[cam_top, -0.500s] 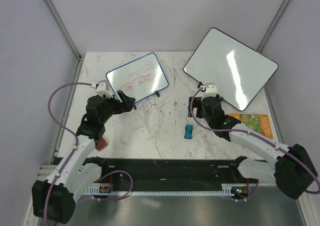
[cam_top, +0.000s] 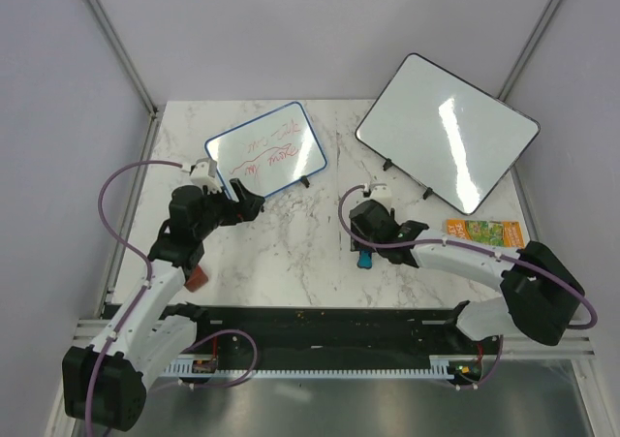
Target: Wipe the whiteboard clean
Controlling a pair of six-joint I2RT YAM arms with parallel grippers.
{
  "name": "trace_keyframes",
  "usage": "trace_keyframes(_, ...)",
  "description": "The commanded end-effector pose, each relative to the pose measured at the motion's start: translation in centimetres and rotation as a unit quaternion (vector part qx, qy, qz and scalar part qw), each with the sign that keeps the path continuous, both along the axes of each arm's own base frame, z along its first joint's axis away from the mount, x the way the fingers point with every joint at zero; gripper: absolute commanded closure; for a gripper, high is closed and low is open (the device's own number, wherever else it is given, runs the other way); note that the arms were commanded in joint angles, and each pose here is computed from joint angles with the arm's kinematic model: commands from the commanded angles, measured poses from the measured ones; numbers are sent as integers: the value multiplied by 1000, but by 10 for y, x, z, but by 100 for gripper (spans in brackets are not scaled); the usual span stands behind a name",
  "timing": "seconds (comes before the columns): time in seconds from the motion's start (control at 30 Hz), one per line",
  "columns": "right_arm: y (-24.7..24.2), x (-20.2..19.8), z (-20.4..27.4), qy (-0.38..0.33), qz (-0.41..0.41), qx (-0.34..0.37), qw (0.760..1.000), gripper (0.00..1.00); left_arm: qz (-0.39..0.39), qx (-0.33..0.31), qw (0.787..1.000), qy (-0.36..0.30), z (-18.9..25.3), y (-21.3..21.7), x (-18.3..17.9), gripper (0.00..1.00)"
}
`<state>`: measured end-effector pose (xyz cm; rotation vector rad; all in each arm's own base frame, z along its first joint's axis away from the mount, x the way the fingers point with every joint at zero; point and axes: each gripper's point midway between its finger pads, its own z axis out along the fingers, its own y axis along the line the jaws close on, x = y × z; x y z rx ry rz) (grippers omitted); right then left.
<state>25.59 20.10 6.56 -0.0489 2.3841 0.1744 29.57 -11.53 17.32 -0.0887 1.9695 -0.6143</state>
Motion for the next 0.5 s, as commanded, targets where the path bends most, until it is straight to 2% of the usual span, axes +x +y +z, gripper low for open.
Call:
trace_keyframes(0.0, 12, -10, -12, 32, -31, 8, 999, 37, -5, -8, 1000, -6, 15, -3, 1, 1)
trace_keyframes(0.47, 9, -23, -29, 41, -50, -8, 998, 38, -4, -4, 1000, -4, 12, -2, -1, 1)
